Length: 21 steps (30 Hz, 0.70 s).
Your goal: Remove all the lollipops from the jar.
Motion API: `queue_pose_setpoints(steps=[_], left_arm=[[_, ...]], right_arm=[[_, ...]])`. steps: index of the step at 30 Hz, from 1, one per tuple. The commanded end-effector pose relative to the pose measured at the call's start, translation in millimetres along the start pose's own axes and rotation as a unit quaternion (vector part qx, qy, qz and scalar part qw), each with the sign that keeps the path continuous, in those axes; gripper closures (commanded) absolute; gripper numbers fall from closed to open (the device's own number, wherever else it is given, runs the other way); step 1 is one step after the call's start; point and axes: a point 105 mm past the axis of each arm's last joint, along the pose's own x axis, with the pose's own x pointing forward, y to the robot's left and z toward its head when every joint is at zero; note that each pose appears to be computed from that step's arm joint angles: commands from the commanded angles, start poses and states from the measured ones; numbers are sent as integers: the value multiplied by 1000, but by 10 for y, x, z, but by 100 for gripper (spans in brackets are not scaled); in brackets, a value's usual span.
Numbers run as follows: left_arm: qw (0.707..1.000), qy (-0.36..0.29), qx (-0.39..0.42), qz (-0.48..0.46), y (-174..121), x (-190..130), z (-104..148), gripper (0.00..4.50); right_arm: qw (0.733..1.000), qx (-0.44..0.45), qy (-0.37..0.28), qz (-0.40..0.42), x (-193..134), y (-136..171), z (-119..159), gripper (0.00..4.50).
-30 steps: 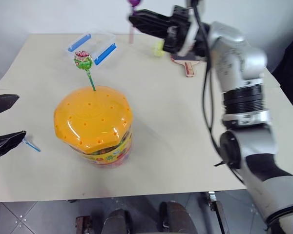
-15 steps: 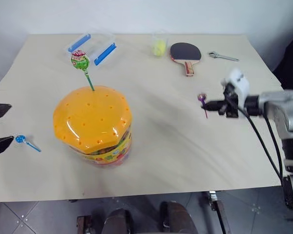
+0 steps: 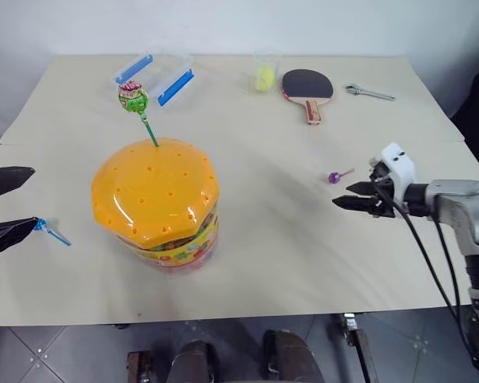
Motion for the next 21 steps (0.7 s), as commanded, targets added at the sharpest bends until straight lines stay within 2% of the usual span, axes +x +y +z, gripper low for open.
queue_pose_setpoints(steps=[1, 5, 9, 11, 16, 21], left_arm=[[1000, -6, 24, -1, 4, 5, 112, 0], [1000, -8, 26, -6, 33, 41, 117, 0], [999, -12, 30, -12, 50, 82, 140, 0], [999, -13, 31, -13, 56, 94, 148, 0], [999, -17, 34, -14, 26, 121, 151, 0], [999, -20, 33, -1, -69, 77, 133, 0]], right_arm=[[990, -76, -103, 62, -215, 295, 566, 3], [961, -139, -172, 166, -164, 716, 954, 3], [941, -159, -213, 210, -49, 898, 1210, 3], [918, -175, -246, 258, 44, 1101, 1427, 3], [855, -191, -276, 395, 247, 1624, 1659, 3], [821, -186, -278, 462, 538, 1970, 1749, 3]])
